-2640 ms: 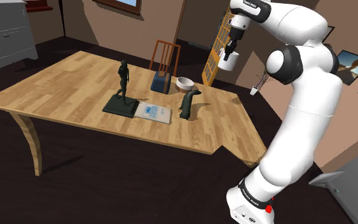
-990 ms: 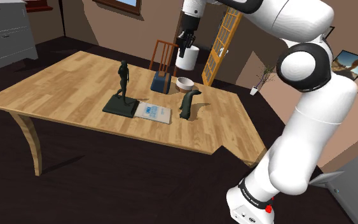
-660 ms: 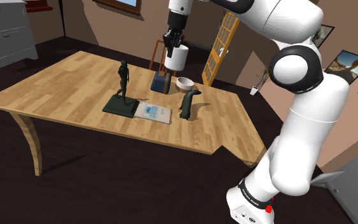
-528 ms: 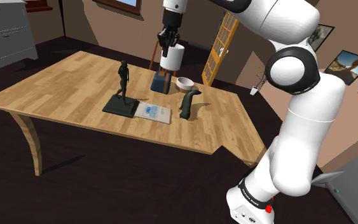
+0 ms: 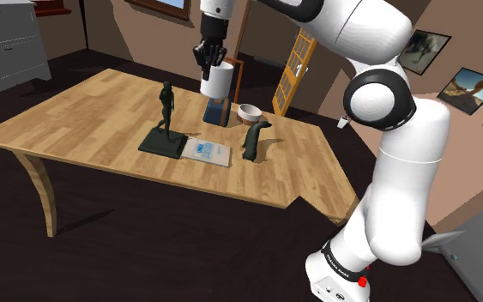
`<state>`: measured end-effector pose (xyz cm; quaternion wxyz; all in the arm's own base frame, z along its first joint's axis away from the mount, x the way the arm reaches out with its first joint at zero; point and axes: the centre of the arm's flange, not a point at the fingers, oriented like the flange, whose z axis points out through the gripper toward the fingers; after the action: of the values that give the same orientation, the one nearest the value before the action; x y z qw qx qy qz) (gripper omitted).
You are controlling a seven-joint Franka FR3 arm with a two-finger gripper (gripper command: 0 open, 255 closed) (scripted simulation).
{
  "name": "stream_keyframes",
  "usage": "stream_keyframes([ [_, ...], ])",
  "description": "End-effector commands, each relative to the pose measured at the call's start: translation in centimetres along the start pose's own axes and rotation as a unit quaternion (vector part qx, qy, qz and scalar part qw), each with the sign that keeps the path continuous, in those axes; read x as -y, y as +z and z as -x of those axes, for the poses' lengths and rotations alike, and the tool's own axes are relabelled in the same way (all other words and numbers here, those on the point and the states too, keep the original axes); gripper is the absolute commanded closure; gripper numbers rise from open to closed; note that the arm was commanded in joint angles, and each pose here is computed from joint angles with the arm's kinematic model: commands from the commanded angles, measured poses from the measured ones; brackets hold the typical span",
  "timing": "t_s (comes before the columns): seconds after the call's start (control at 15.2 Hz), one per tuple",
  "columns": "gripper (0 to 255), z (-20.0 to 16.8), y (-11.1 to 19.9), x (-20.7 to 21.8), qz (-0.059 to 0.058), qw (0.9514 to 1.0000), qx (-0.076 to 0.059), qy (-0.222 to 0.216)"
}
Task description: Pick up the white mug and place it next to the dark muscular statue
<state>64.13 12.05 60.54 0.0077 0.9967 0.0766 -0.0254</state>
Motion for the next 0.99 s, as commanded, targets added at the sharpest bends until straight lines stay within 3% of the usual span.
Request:
stream_keyframes([
  [0.0, 255, 0.0, 1.0, 0.1, 0.0, 1.0, -0.001, 0.0],
  [0.92, 255, -0.4, 8.4, 0.1, 0.0, 1.0, -0.001, 0.0],
])
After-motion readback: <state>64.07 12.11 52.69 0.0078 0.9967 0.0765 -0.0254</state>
